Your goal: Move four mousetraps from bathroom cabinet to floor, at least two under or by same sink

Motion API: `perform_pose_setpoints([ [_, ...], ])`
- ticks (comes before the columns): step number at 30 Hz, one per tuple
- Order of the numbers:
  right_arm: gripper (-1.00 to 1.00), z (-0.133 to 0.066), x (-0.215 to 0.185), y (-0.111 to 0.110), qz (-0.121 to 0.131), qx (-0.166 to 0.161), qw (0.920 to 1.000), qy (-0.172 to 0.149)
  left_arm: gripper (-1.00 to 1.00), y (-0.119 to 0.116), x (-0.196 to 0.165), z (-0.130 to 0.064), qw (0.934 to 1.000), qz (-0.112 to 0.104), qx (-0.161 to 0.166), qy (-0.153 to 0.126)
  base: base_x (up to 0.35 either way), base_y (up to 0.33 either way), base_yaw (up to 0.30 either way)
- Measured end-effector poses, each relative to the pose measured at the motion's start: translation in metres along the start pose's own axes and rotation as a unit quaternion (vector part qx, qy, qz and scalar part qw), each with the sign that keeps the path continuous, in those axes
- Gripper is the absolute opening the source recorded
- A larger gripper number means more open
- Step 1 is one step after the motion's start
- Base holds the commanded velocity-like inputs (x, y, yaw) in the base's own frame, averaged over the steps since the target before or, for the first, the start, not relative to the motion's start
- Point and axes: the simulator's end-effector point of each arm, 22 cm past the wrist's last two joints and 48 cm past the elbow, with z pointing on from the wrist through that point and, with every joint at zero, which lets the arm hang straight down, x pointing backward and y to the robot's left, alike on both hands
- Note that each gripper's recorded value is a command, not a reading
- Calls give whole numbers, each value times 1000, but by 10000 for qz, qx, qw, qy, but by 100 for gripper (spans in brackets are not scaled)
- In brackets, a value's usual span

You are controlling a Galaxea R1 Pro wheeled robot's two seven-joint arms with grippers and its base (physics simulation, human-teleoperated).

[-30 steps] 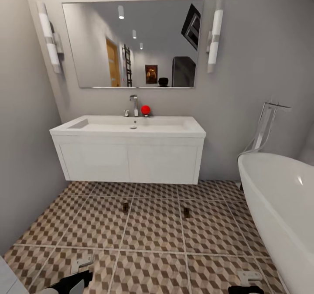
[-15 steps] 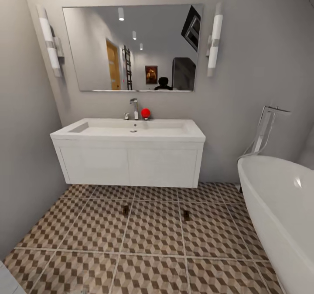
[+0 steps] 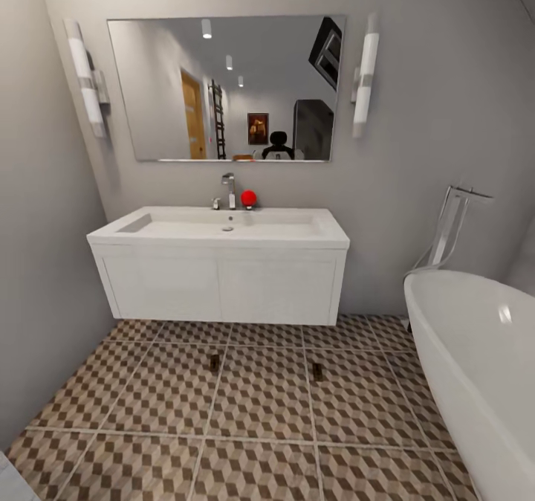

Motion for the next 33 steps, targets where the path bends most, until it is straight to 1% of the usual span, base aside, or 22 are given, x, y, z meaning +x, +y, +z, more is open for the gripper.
perform_pose_setpoints([
  [9,100,-19,23,1,-34,-34,9998,202,100,4,35,-16,9995,88,127,274,0,0,0],
  [16,100,-36,47,-1,-67,-56,9992,396,100,12,62,-29,9986,149,164,479,0,0,0],
  [25,100,-60,81,-3,-110,-87,9977,663,100,19,74,-46,9979,181,154,606,0,0,0],
  [33,100,-78,93,-4,-118,-143,9970,751,100,27,86,-62,9971,221,126,715,0,0,0],
])
